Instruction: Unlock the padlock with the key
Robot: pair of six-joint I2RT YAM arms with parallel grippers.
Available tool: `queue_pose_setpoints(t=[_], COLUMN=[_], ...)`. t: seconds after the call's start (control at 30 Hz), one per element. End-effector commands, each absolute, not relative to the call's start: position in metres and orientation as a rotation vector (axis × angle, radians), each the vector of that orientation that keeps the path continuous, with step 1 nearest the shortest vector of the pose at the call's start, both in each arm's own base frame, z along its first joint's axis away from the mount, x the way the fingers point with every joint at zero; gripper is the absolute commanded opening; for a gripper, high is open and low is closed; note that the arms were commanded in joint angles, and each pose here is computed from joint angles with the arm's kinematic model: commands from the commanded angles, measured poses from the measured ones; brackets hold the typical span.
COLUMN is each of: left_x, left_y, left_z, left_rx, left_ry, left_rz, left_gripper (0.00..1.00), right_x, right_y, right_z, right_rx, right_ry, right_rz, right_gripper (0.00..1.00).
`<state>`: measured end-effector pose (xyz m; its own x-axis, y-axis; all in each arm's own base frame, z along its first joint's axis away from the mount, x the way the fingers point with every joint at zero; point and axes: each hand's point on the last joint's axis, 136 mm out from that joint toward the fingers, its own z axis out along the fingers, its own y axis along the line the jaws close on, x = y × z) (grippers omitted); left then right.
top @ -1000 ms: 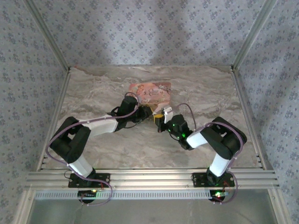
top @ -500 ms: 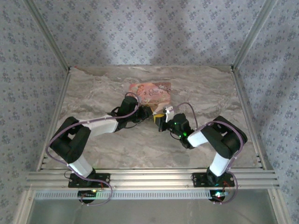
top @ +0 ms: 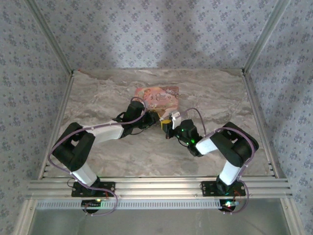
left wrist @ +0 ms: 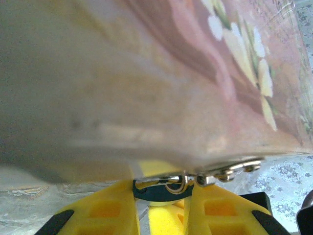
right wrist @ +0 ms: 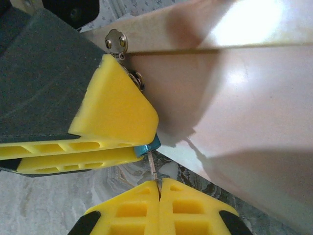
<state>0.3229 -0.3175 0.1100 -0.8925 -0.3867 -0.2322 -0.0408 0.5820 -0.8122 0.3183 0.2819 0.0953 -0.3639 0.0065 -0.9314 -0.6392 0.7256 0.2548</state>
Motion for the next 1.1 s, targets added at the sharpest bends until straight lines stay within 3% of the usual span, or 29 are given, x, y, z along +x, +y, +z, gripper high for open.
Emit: queue_pose_setpoints(t=[0.0, 0.3, 0.6, 1.07], left_x=[0.291, 0.291, 0.289, 0.277], left_y=[-0.338, -0.337, -0.335, -0.335], left_z=[0.110, 0.110, 0.121, 0.124], left_rx=[-0.257, -0.259, -0.256, -0.219], left_ry=[2.507, 2.509, 2.498, 2.546], left_rz=[-1.343, -1.342, -1.347, -1.368], left_gripper=[0.23, 0.23, 0.23, 0.23], right_x=[0.338, 0.335, 0.323, 0.304], right_y=[0.291, 0.293, 0.272, 0.278], right_z=[0.152, 0.170, 0.139, 0.146], right_rx=[-0.485, -0.446, -0.485, -0.484], right_ry=[1.632, 1.612, 1.715, 1.720], right_rz=[0.691, 0.869, 0.678, 0.631], right_gripper=[0.00, 0.00, 0.00, 0.00])
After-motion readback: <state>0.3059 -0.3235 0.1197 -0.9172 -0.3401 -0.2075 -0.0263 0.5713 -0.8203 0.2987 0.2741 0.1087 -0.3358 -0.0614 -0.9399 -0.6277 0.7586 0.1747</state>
